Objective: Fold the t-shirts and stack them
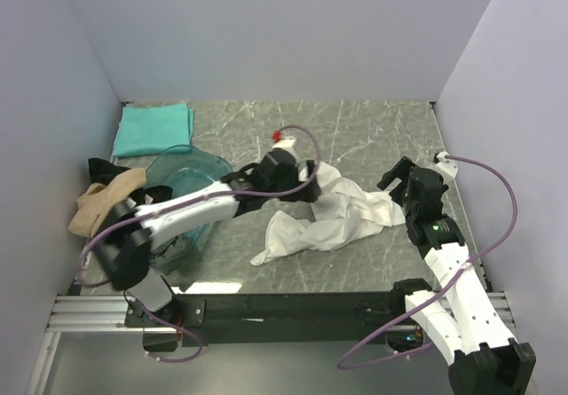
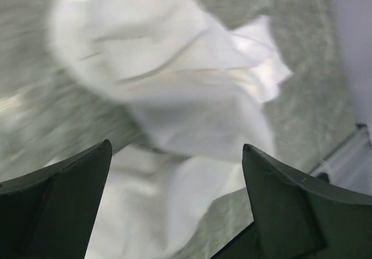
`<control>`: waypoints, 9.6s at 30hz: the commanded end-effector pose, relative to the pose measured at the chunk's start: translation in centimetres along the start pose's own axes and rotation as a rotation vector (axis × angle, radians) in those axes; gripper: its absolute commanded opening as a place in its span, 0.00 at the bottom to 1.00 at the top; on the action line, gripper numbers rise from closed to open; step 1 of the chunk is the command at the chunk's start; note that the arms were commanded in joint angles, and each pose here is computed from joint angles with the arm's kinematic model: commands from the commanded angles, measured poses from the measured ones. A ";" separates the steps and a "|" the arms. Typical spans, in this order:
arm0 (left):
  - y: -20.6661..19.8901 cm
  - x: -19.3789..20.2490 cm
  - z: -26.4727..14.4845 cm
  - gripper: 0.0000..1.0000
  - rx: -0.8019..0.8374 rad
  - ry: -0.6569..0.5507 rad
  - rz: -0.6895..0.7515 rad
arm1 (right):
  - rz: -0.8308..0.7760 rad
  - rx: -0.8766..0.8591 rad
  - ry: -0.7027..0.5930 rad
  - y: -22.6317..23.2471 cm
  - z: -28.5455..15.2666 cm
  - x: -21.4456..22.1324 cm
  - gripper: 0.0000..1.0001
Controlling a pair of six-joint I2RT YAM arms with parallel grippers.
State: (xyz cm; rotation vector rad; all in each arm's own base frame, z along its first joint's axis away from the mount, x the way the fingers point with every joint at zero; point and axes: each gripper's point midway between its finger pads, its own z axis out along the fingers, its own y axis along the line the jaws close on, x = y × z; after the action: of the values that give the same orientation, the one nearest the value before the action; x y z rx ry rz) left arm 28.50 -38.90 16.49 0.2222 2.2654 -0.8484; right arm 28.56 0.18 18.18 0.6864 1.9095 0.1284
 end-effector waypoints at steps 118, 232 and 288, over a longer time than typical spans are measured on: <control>44.5 -2.6 -35.9 0.48 -1.378 -0.862 -1.170 | -0.022 0.035 -0.021 -0.5 0.1 -0.8 0.91; 0.5 -21.1 -33.9 0.01 -0.125 -0.898 -0.207 | 0.220 -0.039 -0.408 3.0 -15.2 -19.9 0.00; 20.2 -5.0 -8.4 0.99 -0.451 -0.088 -0.426 | -0.048 -0.247 0.311 7.1 0.2 1.6 0.81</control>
State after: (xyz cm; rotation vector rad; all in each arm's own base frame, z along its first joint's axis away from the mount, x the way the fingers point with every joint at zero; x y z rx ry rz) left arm 36.68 -13.81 16.50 -0.6161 2.2965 -0.4678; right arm 28.18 6.35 17.95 0.5307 2.2186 0.4339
